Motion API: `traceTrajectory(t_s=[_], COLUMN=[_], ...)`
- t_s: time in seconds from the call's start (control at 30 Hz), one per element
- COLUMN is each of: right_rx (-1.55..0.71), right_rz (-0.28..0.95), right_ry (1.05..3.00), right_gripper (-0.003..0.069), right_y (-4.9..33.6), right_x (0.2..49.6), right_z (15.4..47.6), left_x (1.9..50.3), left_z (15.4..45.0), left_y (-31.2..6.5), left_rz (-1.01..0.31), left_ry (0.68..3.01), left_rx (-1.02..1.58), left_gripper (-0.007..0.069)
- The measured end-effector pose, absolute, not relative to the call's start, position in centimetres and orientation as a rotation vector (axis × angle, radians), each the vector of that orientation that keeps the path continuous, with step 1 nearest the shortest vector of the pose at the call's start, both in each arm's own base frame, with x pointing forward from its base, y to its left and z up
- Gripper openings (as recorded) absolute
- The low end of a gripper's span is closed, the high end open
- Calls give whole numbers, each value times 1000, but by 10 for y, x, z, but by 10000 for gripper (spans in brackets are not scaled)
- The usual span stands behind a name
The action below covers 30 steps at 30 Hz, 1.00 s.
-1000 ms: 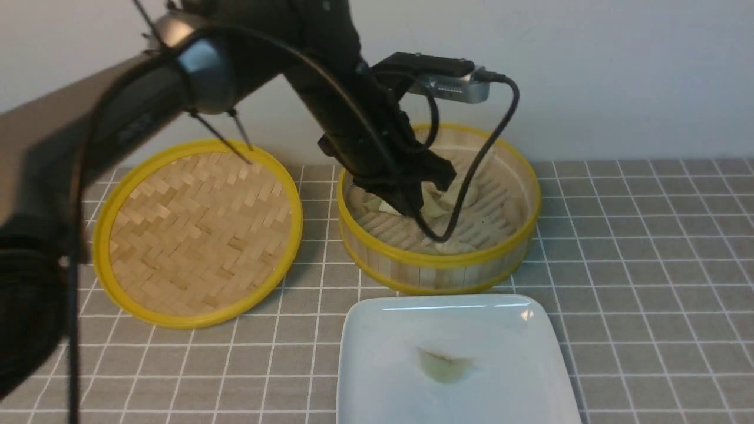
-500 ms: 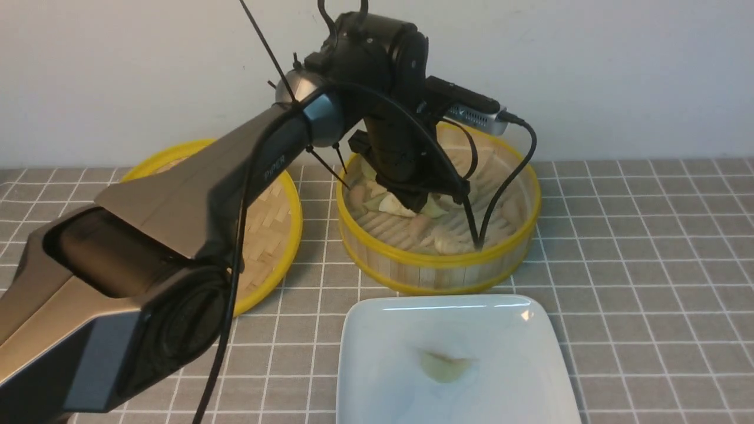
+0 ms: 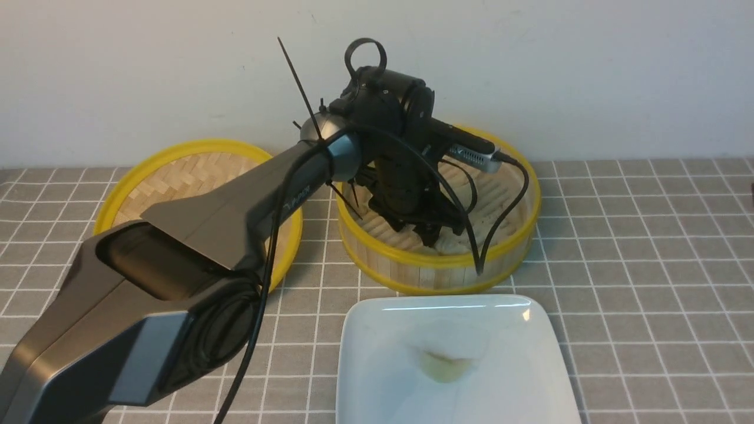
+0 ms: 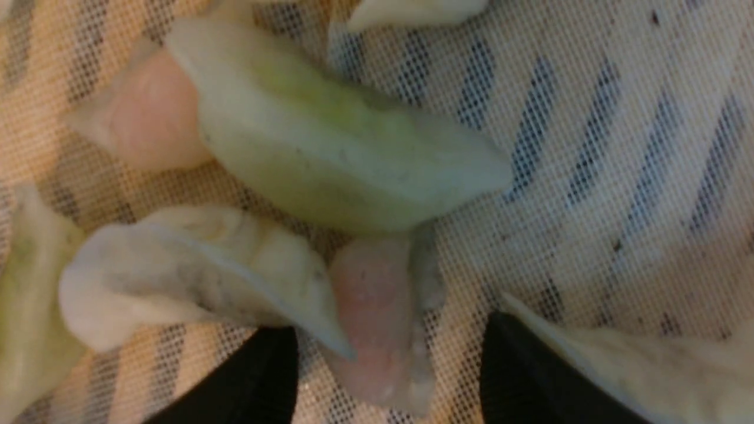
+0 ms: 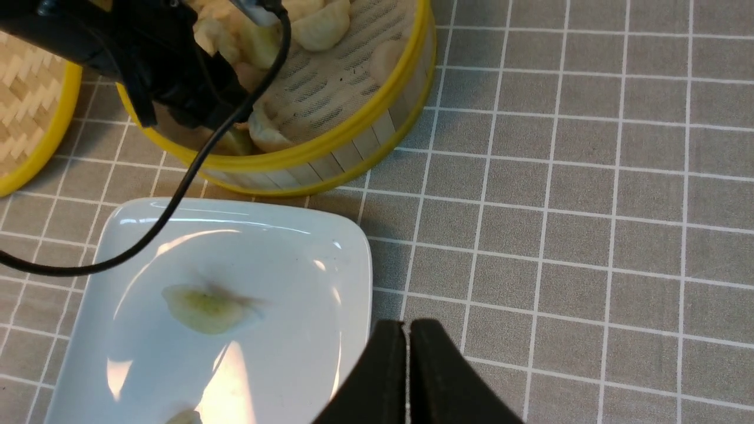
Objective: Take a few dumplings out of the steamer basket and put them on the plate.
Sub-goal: Use the left arm to grab a dumpling from the steamer, then use the left arm to put the dumpling into the plate
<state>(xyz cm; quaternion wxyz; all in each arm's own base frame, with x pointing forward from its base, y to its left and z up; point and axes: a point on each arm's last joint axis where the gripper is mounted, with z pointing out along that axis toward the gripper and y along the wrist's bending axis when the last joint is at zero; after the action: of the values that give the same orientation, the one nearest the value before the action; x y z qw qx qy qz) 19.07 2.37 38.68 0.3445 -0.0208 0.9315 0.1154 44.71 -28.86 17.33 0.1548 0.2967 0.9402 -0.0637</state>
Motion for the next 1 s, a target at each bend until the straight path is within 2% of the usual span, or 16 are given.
traceTrajectory(t_s=[0.07,0.17,0.23,0.27,0.43,0.5,0.57,0.6,0.73,0.83,0.93,1.0], right_rx=[-54,-53,-53,-53,-53,-53,-53,-52,-50,-47,-46,-44], right_rz=[300,301,301,301,301,301,302,305,305,308,317,326], right_ry=[2419,2418,2418,2418,2418,2418,2418,2415,2406,2396,2394,2392], right_gripper=[0,0,0,0,0,0,0,0,0,0,0,0], right_y=[24,24,24,24,24,24,24,24,24,24,25,25], right_x=[191,191,191,191,191,191,191,191,192,192,192,192], right_z=[387,387,387,387,387,387,387,387,388,388,389,389], left_x=[448,449,449,449,443,436,429,418,380,342,317,299], left_z=[173,173,174,175,193,238,263,293,332,325,298,264], left_y=[-289,-289,-290,-290,-287,-284,-281,-277,-272,-271,-275,-278], left_rz=[-185,-184,-188,-187,-178,-218,-251,-307,-402,-423,-403,-362], left_ry=[2687,2682,2677,2680,2699,2622,2582,2540,2528,2610,2715,2821], left_rx=[847,845,842,843,867,846,832,818,836,908,989,1063], left_gripper=[379,319,179,162,167,167,167,167,167,167,167,167])
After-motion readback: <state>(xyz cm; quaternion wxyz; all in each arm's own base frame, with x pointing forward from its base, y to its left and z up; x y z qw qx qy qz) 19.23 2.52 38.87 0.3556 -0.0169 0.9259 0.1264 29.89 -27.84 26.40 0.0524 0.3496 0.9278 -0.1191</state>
